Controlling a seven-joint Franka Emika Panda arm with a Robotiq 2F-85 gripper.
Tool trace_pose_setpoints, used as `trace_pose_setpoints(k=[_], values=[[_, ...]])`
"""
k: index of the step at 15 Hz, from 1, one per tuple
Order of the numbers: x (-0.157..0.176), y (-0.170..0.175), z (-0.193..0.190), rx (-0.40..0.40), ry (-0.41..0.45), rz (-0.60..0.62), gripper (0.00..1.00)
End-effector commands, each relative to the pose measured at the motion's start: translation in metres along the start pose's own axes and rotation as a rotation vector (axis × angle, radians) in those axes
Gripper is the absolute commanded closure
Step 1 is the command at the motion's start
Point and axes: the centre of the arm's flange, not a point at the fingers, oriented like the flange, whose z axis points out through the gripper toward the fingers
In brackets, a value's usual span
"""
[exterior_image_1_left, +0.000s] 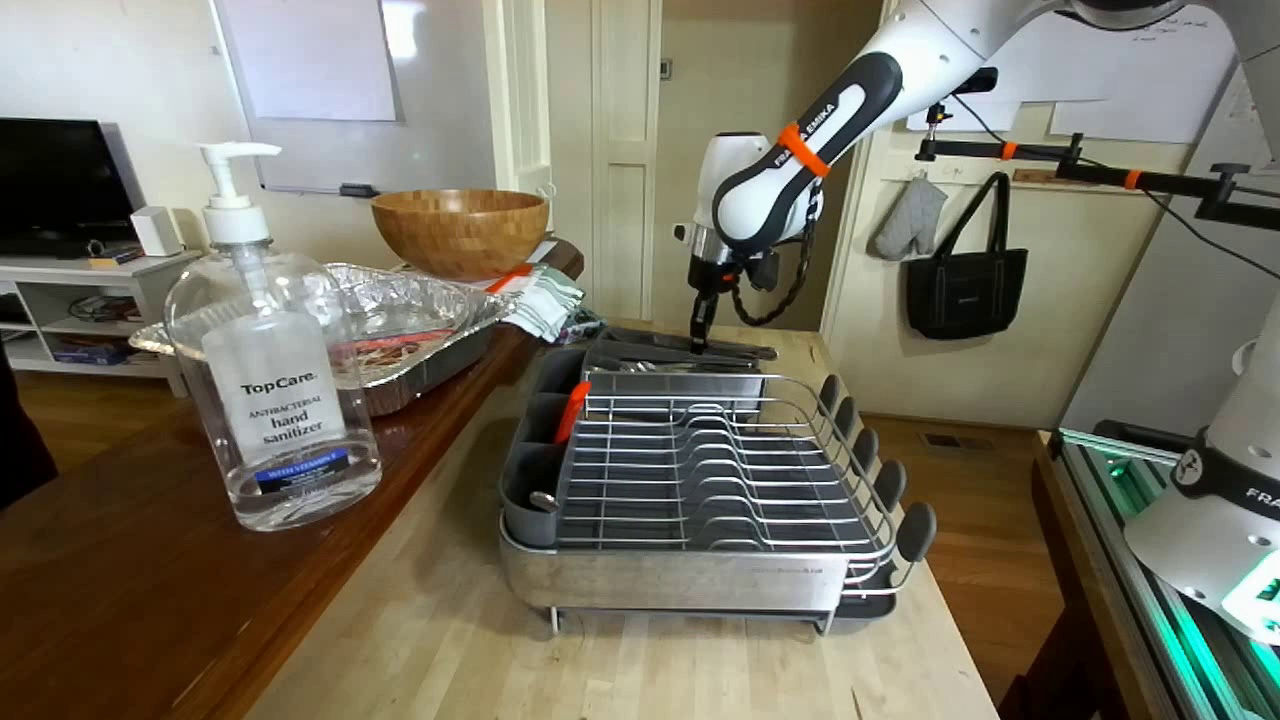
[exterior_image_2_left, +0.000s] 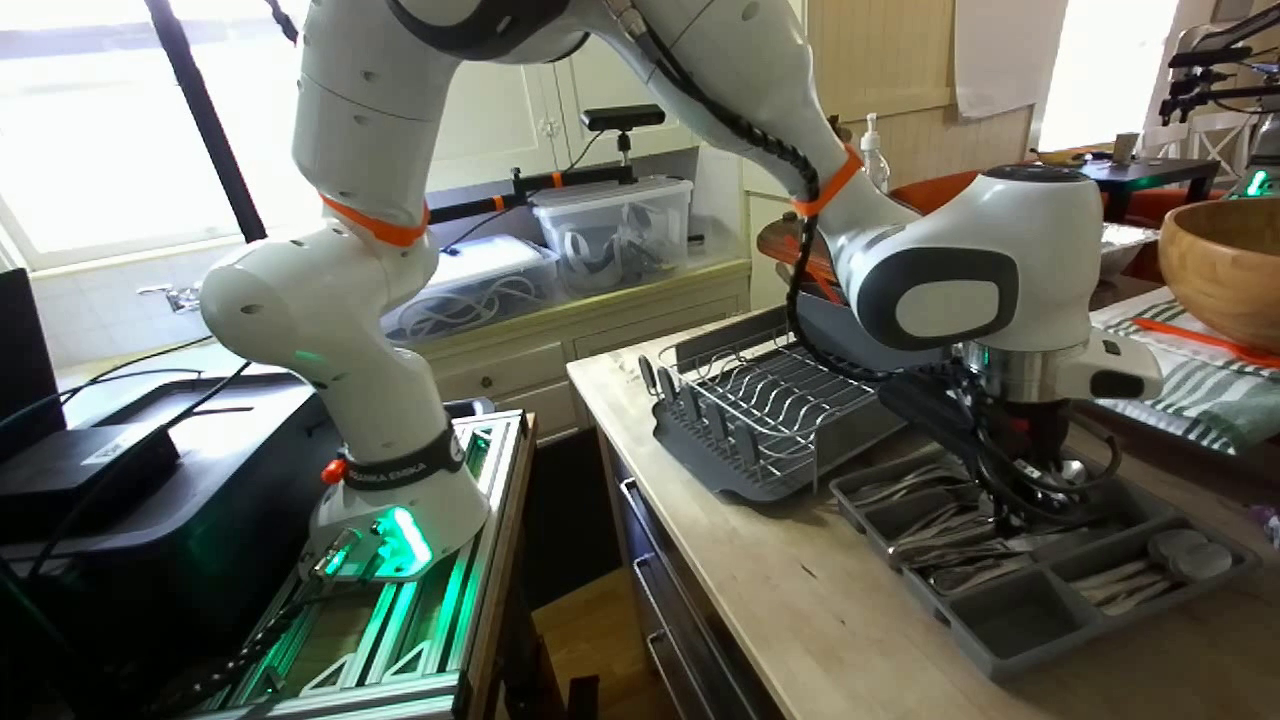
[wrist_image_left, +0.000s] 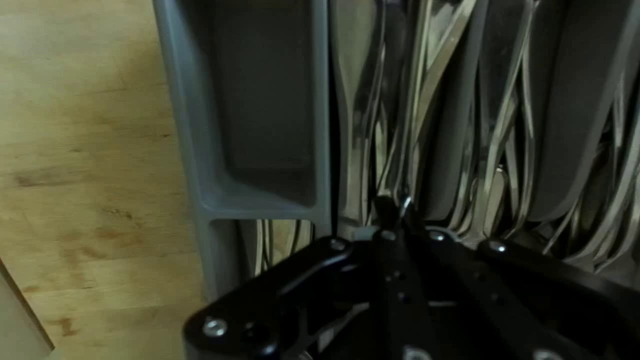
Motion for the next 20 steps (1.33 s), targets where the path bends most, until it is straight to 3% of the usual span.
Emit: trace_pose_setpoints(k=[1,6,7,9,13,17,18,19,20], values=[[0.019,0.008,0.015,0.029,-0.029,0.003,0.99],[0.022,0.016,0.028,0.028,-0.064,0.016,0.99],[0.023,0.014,0.031,0.025,-0.072,0.015,0.72],[0.025,0.009,0.029,0.02,-0.075,0.012,0.66],[0.017,-0.001,0.002,-0.034,-0.072,0.017,0.36],[-0.011,-0.032,-0.05,-0.114,-0.037,0.064,0.05],[0.018,-0.006,-0.018,-0.063,-0.039,0.037,0.01],[0.017,-0.01,-0.028,-0.07,-0.033,0.041,0.16],[0.019,-0.011,-0.032,-0.07,-0.027,0.039,0.08]])
